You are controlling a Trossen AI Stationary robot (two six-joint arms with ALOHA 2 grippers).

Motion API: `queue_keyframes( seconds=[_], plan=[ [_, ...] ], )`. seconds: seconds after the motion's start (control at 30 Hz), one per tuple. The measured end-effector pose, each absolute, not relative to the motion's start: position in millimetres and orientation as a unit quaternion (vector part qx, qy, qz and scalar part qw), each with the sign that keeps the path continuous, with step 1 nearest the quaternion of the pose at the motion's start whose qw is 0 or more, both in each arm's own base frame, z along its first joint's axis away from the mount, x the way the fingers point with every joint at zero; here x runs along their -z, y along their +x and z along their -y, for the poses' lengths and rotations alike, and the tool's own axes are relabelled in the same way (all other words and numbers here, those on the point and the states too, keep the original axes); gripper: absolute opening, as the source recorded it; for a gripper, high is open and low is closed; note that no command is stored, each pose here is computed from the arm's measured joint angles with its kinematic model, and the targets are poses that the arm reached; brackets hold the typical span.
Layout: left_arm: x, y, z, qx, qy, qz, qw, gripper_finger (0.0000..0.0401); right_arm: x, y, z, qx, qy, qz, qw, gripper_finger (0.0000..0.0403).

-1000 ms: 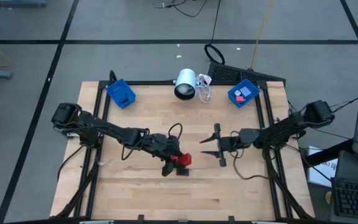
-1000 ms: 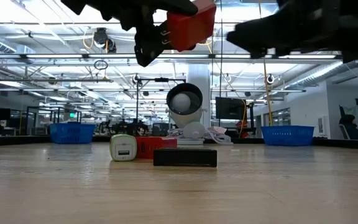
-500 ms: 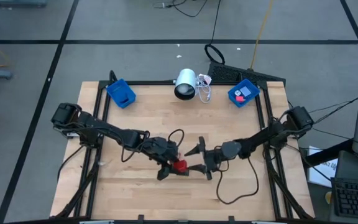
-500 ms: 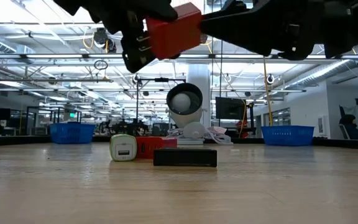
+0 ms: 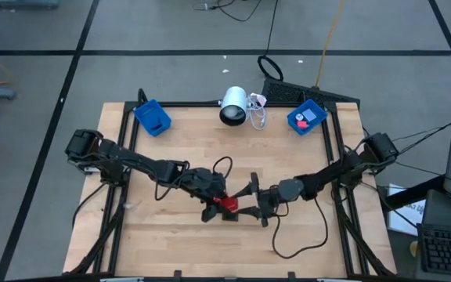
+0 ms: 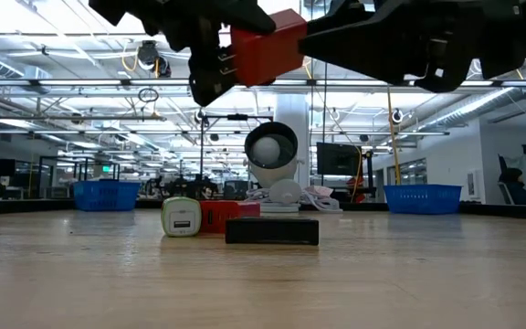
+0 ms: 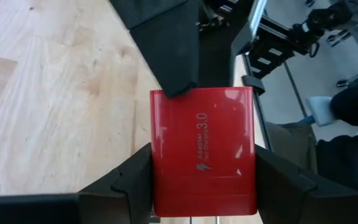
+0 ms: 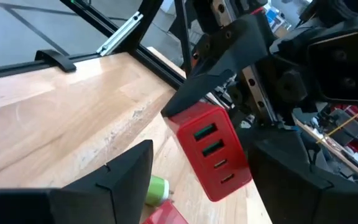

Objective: Pick & Place Office items
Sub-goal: Put the top red charger adapter into the right blue bin

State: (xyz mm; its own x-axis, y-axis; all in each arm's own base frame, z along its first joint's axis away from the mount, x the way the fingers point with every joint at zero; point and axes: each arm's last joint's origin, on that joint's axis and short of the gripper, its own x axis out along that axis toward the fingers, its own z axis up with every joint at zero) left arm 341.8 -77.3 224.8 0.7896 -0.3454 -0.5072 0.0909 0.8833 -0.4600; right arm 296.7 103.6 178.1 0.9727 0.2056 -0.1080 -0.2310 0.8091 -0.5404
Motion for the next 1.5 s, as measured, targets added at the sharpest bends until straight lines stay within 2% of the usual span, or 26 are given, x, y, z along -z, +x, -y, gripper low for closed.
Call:
queue_keyframes(
  seconds=[0.13, 0.3, 0.53, 0.63, 0.93, 1.2, 1.5],
  plan=[
    [-227.1, 343.1, 78.1, 0.123, -0.216, -0.29, 0.924, 0.0224, -176.7, 297.3, -102.6, -0.095, -0.291, -0.028, 0.952, 0.0251],
    [-227.5, 345.5, 77.9, 0.126, -0.221, -0.279, 0.926, 0.0211, -177.5, 297.3, -102.4, -0.093, -0.294, -0.023, 0.951, 0.0251],
    [-226.5, 345.6, 76.2, 0.121, -0.224, -0.283, 0.925, 0.0219, -179.4, 296.9, -104.6, -0.093, -0.314, -0.012, 0.945, 0.0246],
    [-226.2, 345.5, 76.5, 0.12, -0.223, -0.284, 0.925, 0.0226, -181.8, 299.0, -105.9, -0.095, -0.313, -0.011, 0.945, 0.0229],
    [-225.5, 345.4, 76.7, 0.124, -0.227, -0.288, 0.922, 0.0212, -182.6, 299.6, -107.6, -0.1, -0.345, -0.008, 0.933, 0.0146],
    [-226.2, 346.0, 76.1, 0.124, -0.193, -0.277, 0.933, 0.0263, -182.5, 299.5, -107.8, -0.098, -0.312, -0.013, 0.945, 0.0124],
    [-229.1, 345.7, 73.0, 0.147, -0.126, -0.262, 0.945, 0.0283, -182.8, 299.5, -107.8, -0.099, -0.275, -0.015, 0.956, 0.0119]
  ],
)
